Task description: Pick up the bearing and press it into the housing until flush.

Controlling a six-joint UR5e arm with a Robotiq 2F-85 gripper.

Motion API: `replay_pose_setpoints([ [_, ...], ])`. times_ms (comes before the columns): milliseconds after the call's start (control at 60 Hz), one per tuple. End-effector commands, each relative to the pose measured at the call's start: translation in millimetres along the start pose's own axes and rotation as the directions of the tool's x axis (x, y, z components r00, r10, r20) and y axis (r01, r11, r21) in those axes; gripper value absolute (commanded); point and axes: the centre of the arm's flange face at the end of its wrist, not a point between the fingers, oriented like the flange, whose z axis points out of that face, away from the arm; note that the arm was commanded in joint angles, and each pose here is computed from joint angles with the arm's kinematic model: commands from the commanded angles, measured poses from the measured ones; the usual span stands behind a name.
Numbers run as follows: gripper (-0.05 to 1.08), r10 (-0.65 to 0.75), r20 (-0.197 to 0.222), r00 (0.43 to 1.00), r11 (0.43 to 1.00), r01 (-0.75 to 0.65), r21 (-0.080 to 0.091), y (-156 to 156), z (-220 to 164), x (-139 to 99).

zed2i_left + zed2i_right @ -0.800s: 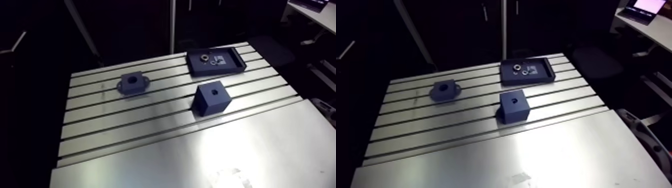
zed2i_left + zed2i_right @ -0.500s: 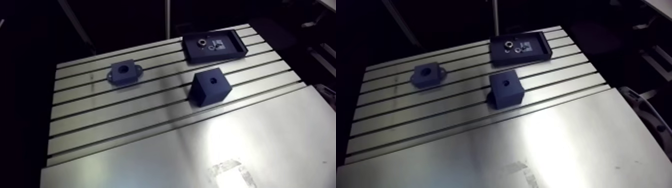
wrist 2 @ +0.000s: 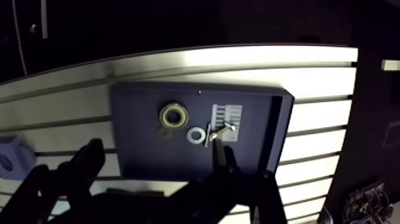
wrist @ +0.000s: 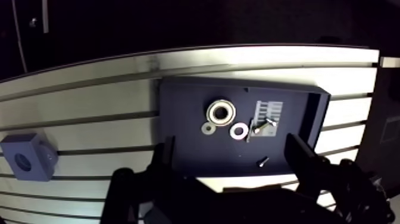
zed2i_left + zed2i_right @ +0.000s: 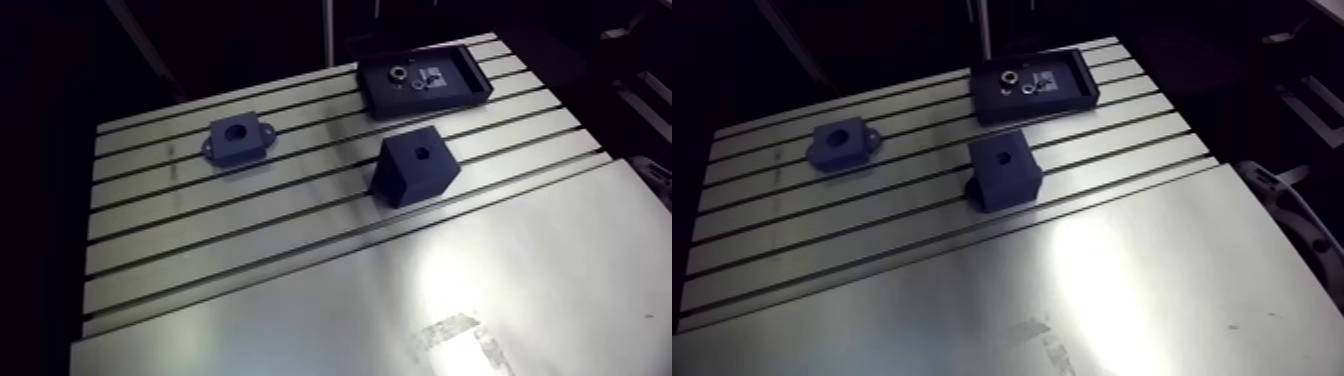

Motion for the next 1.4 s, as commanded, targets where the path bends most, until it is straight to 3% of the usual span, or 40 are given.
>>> replay_pose_setpoints([
  [17, 0.06, 0.019, 0.020, 1.000, 1.000, -0.019, 0.008, 11.0, 11.2, -5.9],
  [217, 0.22, 0.024, 0.040, 0.999, 1.000, -0.024, 0.013, 13.2, 22.4, -11.4],
  [267, 0.24, 0.024, 0.026, 0.999, 1.000, -0.024, 0.012, 13.1, 25.2, -10.9],
  [450, 0.25, 0.023, 0.018, 1.000, 1.000, -0.023, 0.013, 11.7, 33.0, -13.1],
  [617, 0.25, 0.022, 0.022, 1.000, 0.999, -0.023, 0.036, 9.9, 45.4, -15.2],
  [733, 0.26, 0.020, 0.023, 1.000, 0.999, -0.021, 0.039, 9.4, 53.9, -14.5],
  [983, 0.27, 0.019, 0.025, 1.000, 0.999, -0.020, 0.036, 9.3, 65.1, -20.5],
  [1400, 0.28, 0.012, -0.029, 1.000, 1.000, -0.011, 0.023, 10.9, 64.1, -14.7],
])
